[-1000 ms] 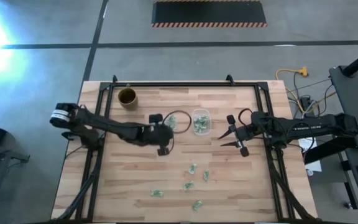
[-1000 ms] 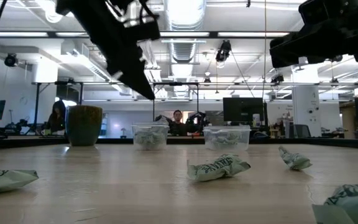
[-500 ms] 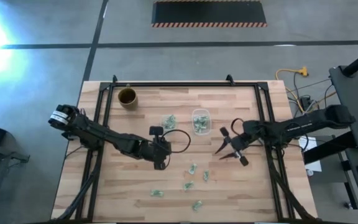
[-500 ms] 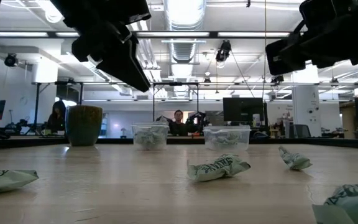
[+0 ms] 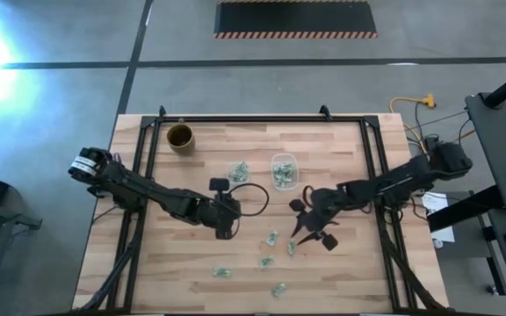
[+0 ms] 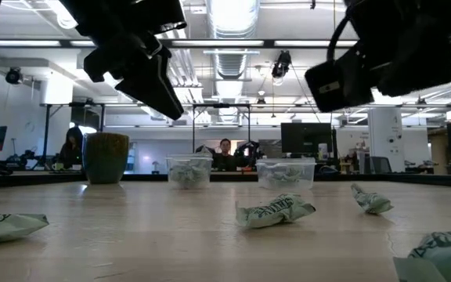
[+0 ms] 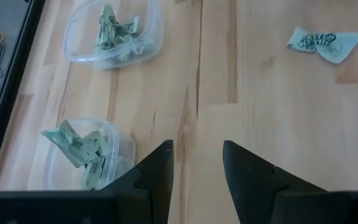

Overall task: Pick and place items into bin
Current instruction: Put the light green stevia packet into the right transparent bin

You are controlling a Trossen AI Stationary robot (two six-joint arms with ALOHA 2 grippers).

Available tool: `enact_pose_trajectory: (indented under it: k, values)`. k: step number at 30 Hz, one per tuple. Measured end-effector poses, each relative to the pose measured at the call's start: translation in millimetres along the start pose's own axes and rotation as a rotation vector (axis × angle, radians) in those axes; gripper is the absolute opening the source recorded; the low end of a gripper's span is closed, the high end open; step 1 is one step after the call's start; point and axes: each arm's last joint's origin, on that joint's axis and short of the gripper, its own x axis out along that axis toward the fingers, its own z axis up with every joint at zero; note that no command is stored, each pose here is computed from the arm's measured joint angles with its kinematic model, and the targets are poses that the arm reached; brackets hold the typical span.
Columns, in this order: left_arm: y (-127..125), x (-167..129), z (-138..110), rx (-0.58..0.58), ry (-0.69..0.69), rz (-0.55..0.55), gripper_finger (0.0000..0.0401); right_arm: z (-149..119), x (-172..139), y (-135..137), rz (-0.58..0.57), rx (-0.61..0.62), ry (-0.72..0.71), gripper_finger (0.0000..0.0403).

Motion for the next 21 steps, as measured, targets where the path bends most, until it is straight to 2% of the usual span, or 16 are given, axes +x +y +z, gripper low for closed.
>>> enact_pose_trajectory:
  k: [11, 15, 21]
  values:
    - [1, -4, -17, -0.035, 0.155, 0.030, 0.0123, -4, 37, -2, 0.030, 0.034, 0.147, 0.0128]
    - [-2, -7, -20, -0.025, 0.166, 0.037, 0.0123, -10, 42, -4, -0.037, 0.040, 0.185, 0.0128]
    - [-6, -17, -20, -0.008, 0.141, 0.036, 0.0123, -19, 46, -4, -0.038, 0.076, 0.217, 0.0128]
